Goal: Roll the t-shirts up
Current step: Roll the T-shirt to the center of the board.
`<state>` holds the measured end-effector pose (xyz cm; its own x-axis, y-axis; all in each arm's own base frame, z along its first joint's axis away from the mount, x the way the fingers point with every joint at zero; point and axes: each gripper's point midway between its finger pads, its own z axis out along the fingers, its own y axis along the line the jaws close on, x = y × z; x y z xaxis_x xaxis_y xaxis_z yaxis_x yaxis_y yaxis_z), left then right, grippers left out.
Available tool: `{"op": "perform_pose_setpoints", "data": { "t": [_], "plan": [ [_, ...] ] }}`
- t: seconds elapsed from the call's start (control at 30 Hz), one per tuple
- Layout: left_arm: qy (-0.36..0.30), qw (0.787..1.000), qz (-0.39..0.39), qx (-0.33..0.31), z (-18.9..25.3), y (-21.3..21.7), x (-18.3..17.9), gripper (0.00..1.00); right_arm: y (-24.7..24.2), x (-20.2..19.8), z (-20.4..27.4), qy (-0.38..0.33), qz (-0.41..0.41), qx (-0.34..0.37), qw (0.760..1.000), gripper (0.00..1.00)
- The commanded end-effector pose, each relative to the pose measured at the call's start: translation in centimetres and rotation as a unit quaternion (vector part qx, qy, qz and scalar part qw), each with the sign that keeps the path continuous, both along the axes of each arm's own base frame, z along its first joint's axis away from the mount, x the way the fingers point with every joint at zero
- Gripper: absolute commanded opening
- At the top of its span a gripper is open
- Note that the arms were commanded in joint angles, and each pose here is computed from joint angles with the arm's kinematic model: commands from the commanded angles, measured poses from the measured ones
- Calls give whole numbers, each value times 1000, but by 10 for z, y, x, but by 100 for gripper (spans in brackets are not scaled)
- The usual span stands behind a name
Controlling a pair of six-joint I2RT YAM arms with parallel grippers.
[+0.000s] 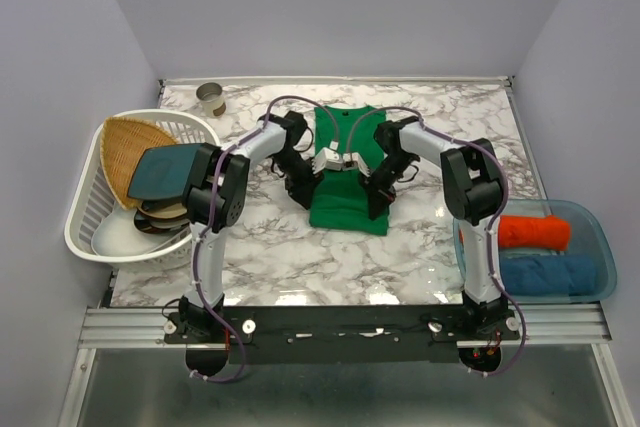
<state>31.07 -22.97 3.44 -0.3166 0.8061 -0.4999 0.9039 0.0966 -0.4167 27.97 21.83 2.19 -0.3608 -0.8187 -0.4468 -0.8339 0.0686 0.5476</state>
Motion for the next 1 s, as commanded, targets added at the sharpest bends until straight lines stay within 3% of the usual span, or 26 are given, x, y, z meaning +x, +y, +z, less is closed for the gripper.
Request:
{"op": "perform_pose_setpoints", "data": {
  "t": [0.0, 0.17, 0.27, 0.3, 0.37, 0.4, 0.47, 0.5, 0.6, 0.63, 0.77, 0.9, 0.97],
  "plan": [
    [-84, 996, 11, 20, 29, 20, 3, 38, -18, 7, -19, 11, 1, -69, 998, 2],
    [-194, 981, 10, -9, 49, 19, -13, 48, -16, 13, -26, 47, -23, -99, 994, 4],
    [-301, 953, 14, -16, 54, 17, -18, 54, -17, 15, -29, 56, -31, -113, 992, 4],
    [-370, 928, 10, -50, 77, -3, -12, 57, -16, 17, -30, 55, -34, -114, 991, 5],
    [-403, 914, 4, -43, 61, -1, -24, 59, -18, 19, -32, 56, -46, -126, 989, 5],
    [-452, 888, -6, -80, 80, -19, -24, 60, -17, 20, -33, 55, -51, -129, 989, 5],
    [-487, 870, -12, -75, 63, -18, -32, 64, -18, 22, -36, 59, -60, -140, 987, 5],
    [-536, 838, -1, -103, 80, -29, -23, 66, -17, 24, -36, 59, -64, -141, 986, 5],
    [-574, 813, -11, -95, 54, -34, -36, 75, -18, 24, -37, 63, -66, -146, 985, 6],
    [-591, 800, -16, -105, 53, -42, -42, 75, -18, 24, -38, 62, -66, -146, 985, 6],
    [-612, 786, -22, -88, 33, -51, -44, 75, -18, 24, -38, 62, -65, -145, 985, 6],
    [-643, 764, -43, -26, 7, -49, -35, 70, -18, 23, -37, 63, -63, -144, 986, 6],
    [-653, 756, -42, -11, 5, -48, -28, 62, -17, 23, -37, 63, -61, -142, 986, 6]
  ]
}}
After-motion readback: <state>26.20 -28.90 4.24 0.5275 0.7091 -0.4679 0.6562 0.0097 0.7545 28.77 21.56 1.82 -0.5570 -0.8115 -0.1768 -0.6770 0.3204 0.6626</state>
